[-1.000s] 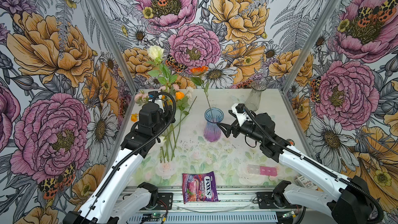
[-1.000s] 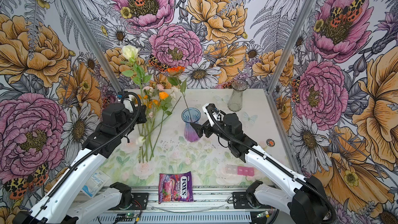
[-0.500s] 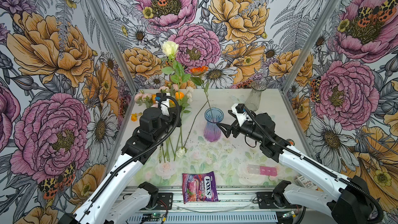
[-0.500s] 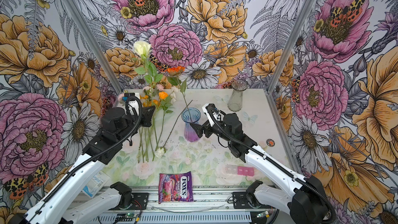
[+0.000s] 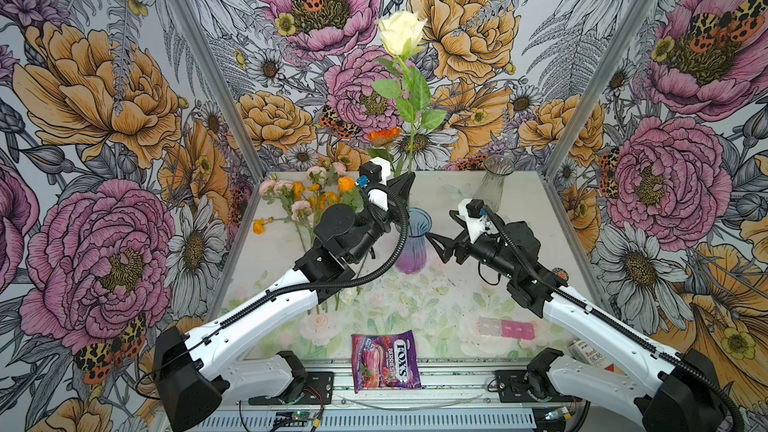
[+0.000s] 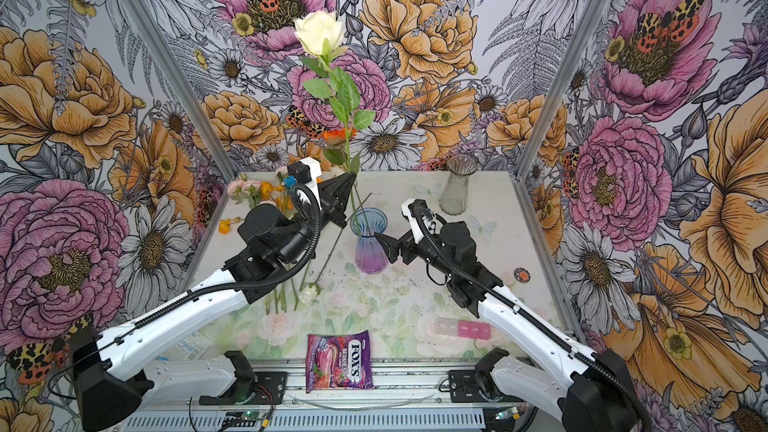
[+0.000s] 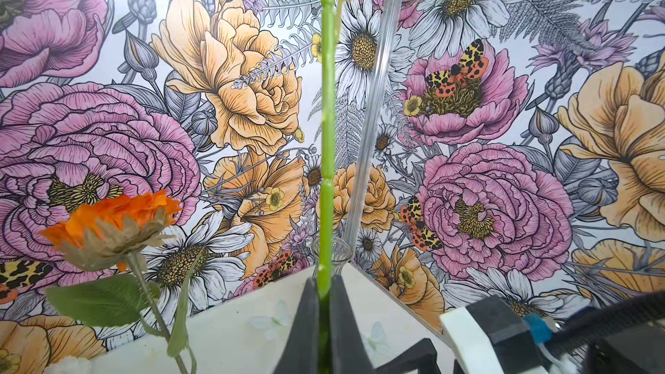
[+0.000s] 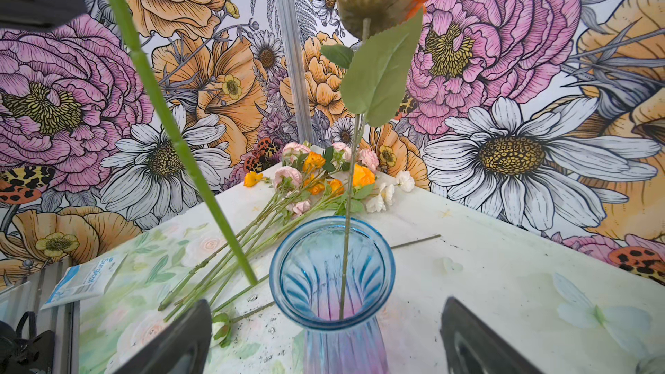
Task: Arrange the flowers into the vase
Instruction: 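Lower the cream rose stem into the vase and open the left gripper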
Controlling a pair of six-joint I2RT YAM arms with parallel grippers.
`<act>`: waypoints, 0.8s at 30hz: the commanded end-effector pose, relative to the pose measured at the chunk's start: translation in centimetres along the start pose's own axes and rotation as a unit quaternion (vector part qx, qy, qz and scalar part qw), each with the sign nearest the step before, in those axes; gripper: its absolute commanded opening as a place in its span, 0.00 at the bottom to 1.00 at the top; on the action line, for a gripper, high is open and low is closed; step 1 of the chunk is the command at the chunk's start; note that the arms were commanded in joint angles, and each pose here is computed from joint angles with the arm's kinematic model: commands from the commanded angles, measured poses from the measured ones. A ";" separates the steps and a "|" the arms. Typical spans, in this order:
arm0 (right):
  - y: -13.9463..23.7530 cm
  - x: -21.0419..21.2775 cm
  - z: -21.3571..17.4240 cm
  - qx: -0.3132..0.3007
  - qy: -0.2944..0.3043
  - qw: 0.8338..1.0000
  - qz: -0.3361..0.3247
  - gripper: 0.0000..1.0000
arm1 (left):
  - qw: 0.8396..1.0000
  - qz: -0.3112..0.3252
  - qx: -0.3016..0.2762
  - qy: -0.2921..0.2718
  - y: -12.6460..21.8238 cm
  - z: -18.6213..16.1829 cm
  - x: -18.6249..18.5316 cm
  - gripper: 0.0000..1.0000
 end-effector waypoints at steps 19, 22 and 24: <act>-0.1 -0.3 0.4 -0.015 0.003 1.000 -0.008 1.00 | 0.988 0.006 0.138 -0.063 -2.8 -14.2 5.3 0.00; -0.1 -0.3 0.4 -0.014 0.003 1.000 -0.008 0.99 | 0.985 0.010 0.158 -0.065 -2.7 -16.0 5.8 0.00; -0.2 -0.3 0.3 -0.013 0.003 1.000 -0.008 0.99 | 0.984 0.013 0.168 -0.065 -2.5 -16.9 6.1 0.00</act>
Point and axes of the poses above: each gripper's point midway between its finger pads, its own y axis back along the fingers, its own x axis along the line the jaws close on, z = x × y, the point moved 2 cm from there along y, back along the fingers, and after that the axes turned 12 degrees about y, right-handed, at the moved point
